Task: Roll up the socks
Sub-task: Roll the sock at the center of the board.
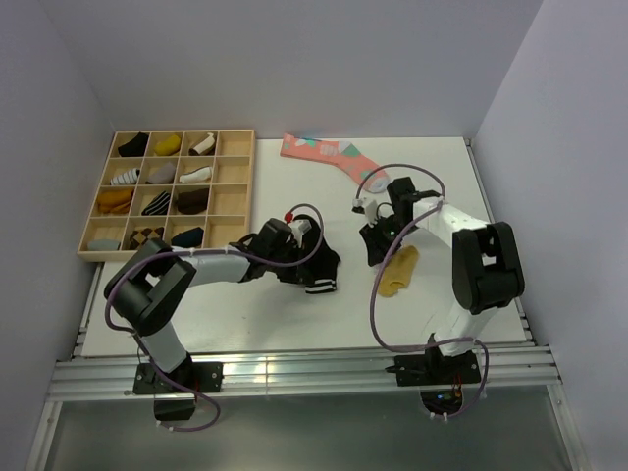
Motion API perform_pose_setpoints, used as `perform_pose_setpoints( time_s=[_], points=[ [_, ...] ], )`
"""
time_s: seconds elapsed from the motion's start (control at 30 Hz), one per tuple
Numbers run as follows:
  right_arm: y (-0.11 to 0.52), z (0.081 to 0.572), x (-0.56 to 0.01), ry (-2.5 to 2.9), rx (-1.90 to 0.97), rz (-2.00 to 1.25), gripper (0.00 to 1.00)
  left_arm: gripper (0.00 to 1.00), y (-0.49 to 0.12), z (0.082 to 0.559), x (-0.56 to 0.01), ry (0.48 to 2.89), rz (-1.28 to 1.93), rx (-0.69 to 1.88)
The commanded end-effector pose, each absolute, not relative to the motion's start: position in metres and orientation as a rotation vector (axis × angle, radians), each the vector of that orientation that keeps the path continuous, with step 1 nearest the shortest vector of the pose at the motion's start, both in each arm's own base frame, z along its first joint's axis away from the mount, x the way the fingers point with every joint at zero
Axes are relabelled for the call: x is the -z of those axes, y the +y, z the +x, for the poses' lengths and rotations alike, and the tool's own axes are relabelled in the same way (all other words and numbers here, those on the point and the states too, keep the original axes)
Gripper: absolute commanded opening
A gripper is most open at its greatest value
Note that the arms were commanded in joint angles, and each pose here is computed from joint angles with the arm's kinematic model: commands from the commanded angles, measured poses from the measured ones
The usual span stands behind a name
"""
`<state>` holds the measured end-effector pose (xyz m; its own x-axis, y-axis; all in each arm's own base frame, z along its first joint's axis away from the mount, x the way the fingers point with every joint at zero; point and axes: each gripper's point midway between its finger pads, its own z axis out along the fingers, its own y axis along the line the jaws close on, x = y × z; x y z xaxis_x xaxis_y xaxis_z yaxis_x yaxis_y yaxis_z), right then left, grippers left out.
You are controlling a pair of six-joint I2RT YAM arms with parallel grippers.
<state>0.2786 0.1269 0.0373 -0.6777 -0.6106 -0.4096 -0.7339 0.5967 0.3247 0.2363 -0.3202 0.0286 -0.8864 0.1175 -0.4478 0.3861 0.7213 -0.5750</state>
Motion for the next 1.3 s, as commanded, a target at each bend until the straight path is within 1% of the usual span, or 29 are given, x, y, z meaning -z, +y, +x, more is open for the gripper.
perform_pose_setpoints(
  time_s=[0.0,0.17,0.27,0.33,0.53,0.93,1.27],
  points=[
    [0.143,0.297,-0.065,2.359,-0.657,-1.186,0.41,0.00,-0.307,0.221,-0.015,2.688,0.423,0.963],
    [0.169,0.287,-0.071,2.197,-0.616,-1.313,0.41,0.00,-0.305,0.219,-0.012,2.755,0.394,0.973],
    [0.192,0.269,-0.082,2.037,-0.602,-1.417,0.39,0.00,-0.304,0.216,-0.009,2.788,0.391,0.980],
    [0.203,0.254,-0.078,1.978,-0.598,-1.475,0.39,0.00,-0.305,0.214,-0.009,2.800,0.393,0.992],
    [0.230,0.243,-0.089,1.823,-0.555,-1.564,0.40,0.00,-0.307,0.215,-0.013,2.804,0.398,1.003],
    [0.249,0.219,-0.074,1.758,-0.531,-1.660,0.39,0.00,-0.302,0.208,-0.012,2.818,0.405,0.999],
    [0.252,0.217,-0.072,1.742,-0.510,-1.679,0.39,0.00,-0.299,0.205,-0.012,2.827,0.418,0.987]
  ],
)
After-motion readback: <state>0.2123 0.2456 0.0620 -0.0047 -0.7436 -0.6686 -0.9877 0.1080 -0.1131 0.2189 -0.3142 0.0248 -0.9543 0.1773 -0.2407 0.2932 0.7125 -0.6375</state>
